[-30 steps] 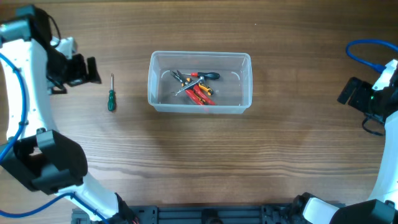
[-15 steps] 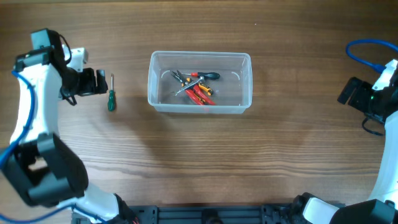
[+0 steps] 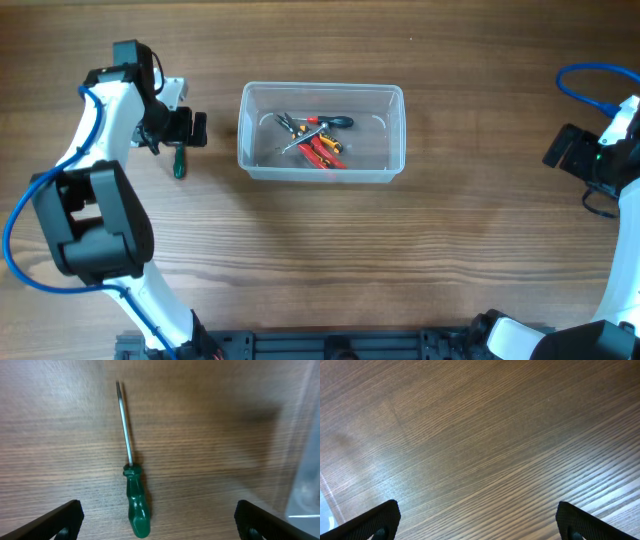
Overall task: Pack container
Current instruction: 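Move the left gripper over the green-handled screwdriver, then lower the left gripper and close it on the green handle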
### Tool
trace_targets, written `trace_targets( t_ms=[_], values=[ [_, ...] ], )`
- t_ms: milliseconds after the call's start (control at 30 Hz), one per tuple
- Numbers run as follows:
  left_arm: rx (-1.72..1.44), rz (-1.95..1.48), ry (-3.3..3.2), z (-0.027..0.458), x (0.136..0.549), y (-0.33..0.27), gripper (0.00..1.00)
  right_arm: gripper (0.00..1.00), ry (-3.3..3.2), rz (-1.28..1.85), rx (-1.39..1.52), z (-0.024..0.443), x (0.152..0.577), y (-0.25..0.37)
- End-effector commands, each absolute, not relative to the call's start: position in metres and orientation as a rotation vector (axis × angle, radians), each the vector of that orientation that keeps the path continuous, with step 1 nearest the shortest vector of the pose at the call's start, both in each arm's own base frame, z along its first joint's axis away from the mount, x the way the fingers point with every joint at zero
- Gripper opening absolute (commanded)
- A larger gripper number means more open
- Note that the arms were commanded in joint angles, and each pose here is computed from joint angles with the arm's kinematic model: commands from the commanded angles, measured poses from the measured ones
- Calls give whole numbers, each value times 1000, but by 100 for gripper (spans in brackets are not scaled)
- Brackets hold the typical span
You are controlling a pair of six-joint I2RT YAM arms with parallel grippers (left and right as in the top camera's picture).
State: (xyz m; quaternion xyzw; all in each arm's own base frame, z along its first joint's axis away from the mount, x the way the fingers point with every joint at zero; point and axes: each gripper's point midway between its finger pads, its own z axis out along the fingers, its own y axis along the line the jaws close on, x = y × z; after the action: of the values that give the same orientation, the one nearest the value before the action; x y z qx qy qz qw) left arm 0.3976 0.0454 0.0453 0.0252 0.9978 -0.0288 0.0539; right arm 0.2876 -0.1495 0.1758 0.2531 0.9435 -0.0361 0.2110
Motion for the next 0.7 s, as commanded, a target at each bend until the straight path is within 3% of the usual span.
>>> trace_targets(
  t_ms=[0, 667],
  values=[
    [52, -28, 3061, 36, 398, 54, 100, 100, 2616, -83, 724, 175, 288, -149],
    [-115, -62, 3193, -1, 377, 73, 100, 100, 2617, -83, 724, 175, 288, -149]
  ],
)
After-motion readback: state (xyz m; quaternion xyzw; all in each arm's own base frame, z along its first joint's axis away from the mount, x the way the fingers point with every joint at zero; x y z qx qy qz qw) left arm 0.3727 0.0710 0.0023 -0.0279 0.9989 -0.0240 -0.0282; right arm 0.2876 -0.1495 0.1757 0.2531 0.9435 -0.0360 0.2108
